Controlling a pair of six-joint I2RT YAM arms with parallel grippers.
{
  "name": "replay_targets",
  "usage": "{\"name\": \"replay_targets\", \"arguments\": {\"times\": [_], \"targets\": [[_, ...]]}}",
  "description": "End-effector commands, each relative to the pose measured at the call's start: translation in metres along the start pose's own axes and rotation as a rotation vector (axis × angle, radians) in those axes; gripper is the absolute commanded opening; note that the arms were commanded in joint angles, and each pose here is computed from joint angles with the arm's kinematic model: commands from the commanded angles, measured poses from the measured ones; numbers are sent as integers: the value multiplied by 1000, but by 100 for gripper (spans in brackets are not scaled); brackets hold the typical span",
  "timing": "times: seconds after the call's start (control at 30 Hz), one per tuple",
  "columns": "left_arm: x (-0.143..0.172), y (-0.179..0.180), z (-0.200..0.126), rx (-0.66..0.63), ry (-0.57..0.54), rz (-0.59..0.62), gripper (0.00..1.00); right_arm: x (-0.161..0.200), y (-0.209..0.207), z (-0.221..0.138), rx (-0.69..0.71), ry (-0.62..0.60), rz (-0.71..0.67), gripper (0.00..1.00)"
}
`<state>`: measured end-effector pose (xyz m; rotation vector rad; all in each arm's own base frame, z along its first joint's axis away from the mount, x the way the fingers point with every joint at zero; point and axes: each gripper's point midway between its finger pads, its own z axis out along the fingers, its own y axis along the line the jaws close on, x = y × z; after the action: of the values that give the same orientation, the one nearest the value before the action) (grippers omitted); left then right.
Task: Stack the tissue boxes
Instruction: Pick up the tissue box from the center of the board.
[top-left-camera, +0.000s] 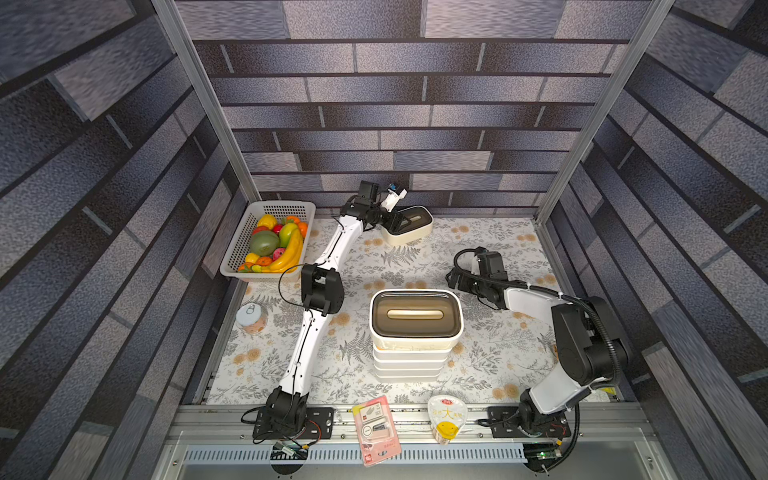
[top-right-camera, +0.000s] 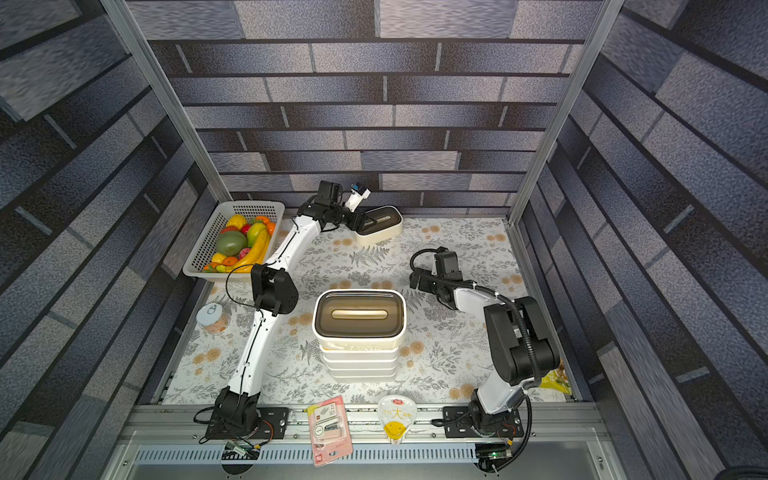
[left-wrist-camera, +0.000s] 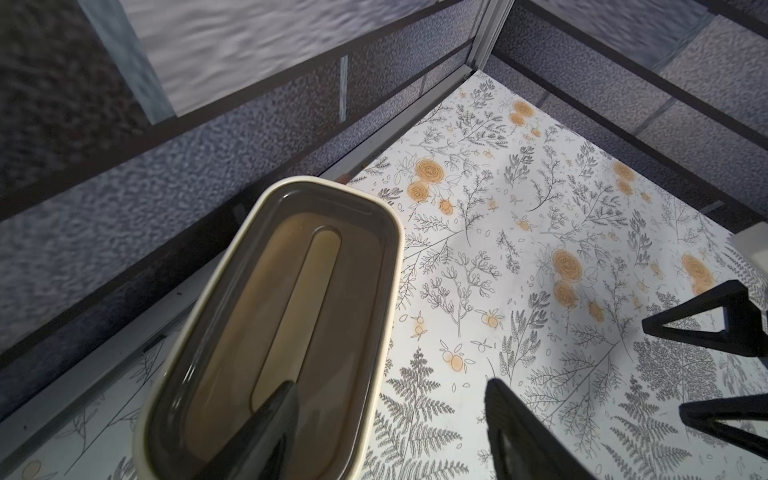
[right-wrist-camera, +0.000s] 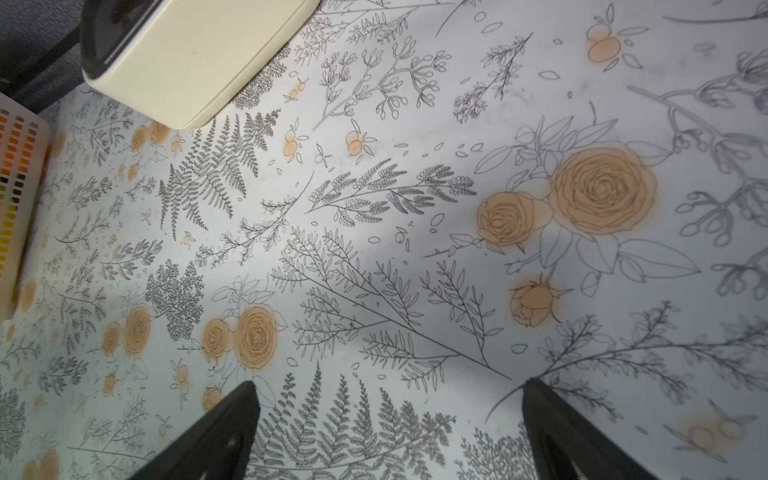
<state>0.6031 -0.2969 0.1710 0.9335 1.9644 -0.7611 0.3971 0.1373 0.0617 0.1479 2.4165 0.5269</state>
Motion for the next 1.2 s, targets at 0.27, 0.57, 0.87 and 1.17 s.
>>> {"name": "replay_targets", "arguments": {"times": [0.27,0.57,0.87,1.17], "targets": [[32,6,37,37,4,49,73,-15,25,-3,-136,-95,-6,100],[56,-3,49,50,77,86,74,-4,24,3,-158,-72,3,100],[77,6,50,-55,196,129,80,-2,26,4,-166,-57,1,100],[106,12,34,-72,325,126,79,-1,27,6,-167,-40,-3,100]]}}
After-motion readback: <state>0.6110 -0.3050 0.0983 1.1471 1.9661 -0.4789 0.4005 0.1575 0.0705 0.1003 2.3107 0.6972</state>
